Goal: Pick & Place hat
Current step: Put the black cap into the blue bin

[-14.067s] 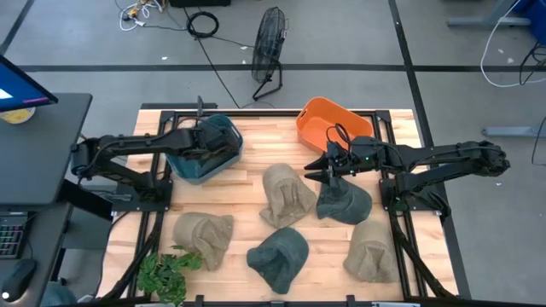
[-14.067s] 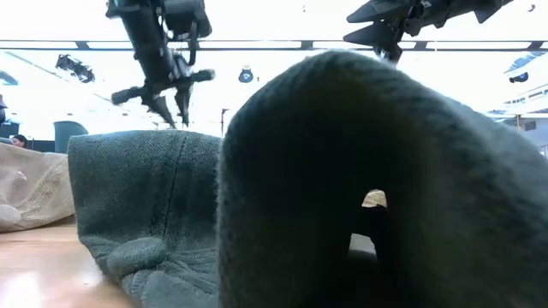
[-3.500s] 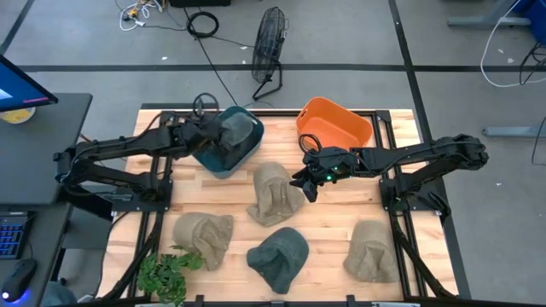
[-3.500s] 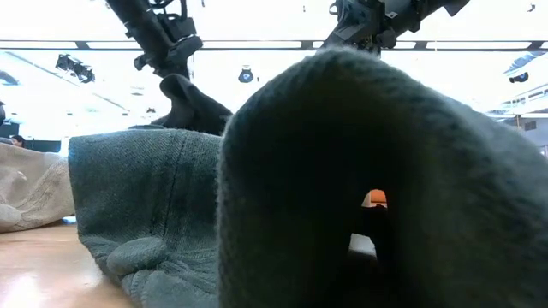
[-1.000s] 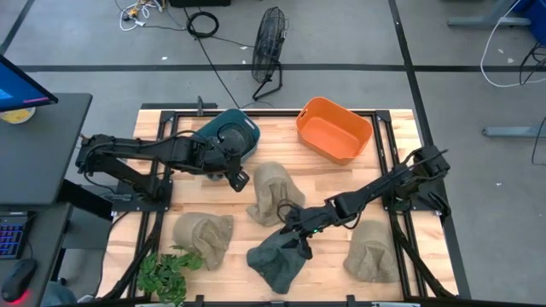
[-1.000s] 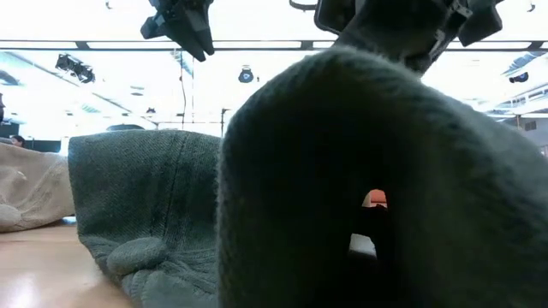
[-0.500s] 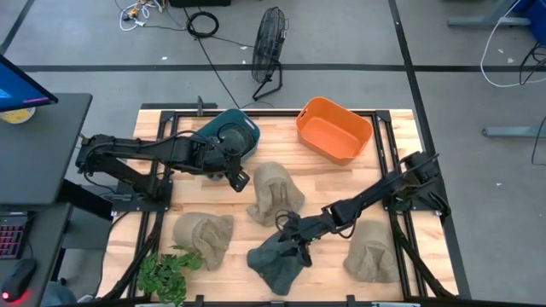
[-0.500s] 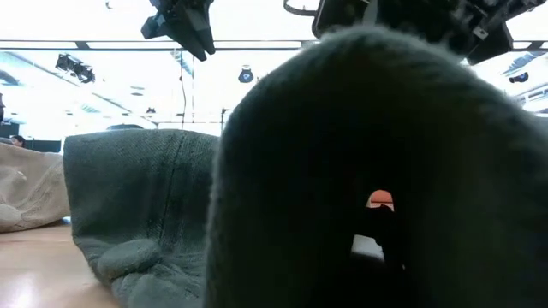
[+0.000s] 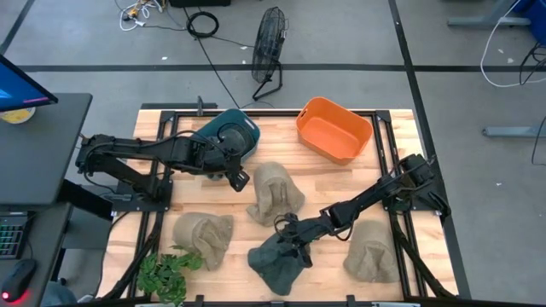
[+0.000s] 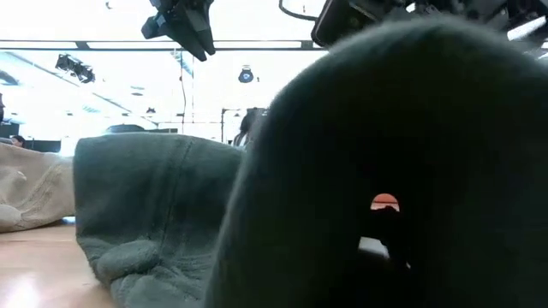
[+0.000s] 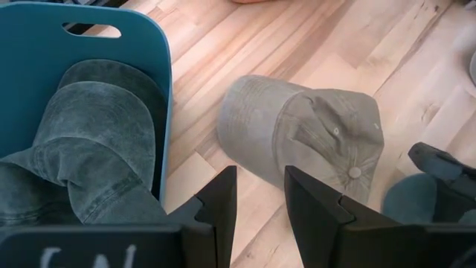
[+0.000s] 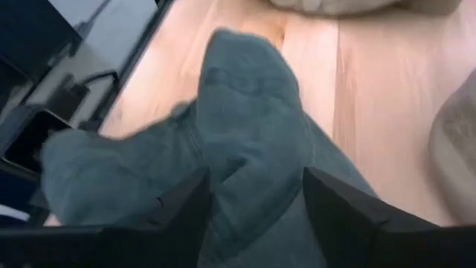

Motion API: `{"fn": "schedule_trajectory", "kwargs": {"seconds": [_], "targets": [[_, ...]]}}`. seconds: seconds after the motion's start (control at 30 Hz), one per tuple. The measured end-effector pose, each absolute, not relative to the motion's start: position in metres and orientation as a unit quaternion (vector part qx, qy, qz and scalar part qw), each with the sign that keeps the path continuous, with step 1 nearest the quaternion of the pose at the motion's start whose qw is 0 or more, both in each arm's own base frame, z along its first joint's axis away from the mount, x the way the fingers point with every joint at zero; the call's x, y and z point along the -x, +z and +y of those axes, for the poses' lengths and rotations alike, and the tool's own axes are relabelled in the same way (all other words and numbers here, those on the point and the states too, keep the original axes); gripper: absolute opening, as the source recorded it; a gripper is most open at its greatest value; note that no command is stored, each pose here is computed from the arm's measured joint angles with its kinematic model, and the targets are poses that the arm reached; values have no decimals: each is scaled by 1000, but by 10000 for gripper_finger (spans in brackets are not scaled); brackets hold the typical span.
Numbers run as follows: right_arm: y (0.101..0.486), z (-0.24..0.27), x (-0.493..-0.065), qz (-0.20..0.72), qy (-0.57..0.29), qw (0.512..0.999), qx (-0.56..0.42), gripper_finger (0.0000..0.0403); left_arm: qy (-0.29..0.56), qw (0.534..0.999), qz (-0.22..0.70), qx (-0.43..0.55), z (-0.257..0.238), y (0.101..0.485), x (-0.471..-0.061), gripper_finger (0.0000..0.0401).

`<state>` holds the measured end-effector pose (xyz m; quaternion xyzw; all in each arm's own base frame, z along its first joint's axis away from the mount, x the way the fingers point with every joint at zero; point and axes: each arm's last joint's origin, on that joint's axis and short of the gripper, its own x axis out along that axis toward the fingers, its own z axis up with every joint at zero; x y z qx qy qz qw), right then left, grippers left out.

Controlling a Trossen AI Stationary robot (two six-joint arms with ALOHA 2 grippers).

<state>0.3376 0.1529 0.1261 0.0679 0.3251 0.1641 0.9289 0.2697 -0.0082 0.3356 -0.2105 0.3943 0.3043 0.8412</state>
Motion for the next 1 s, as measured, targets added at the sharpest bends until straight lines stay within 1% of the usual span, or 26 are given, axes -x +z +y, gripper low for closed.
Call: {"fn": "schedule_trajectory", "kwargs": {"seconds": [0.13, 0.23, 0.33, 0.37, 0.4, 0.53, 0.7, 0.83, 1.0], "targets": [[120, 153, -338, 337, 159, 926, -63, 165, 304, 841, 395, 210, -8, 336, -270, 117], [121, 150, -338, 342, 153, 925, -64, 106, 303, 842, 395, 210, -8, 336, -270, 117], [129, 146, -337, 336, 150, 927, -68, 37, 296, 845, 391, 210, -12, 336, -271, 117], [133, 144, -337, 335, 148, 928, -69, 20, 292, 848, 388, 211, -13, 337, -271, 117], [137, 142, -337, 333, 147, 929, -70, 12, 287, 852, 383, 212, -16, 337, -272, 117], [156, 131, -336, 330, 131, 931, -86, 22, 248, 874, 361, 210, -29, 342, -277, 117], [185, 112, -339, 335, 103, 931, -97, 6, 148, 902, 353, 199, -51, 345, -286, 122], [210, 93, -346, 315, 66, 941, -102, 8, 80, 912, 368, 162, -68, 340, -293, 153], [235, 64, -359, 282, 13, 953, -109, 3, 59, 921, 356, 144, -78, 331, -308, 207]]}}
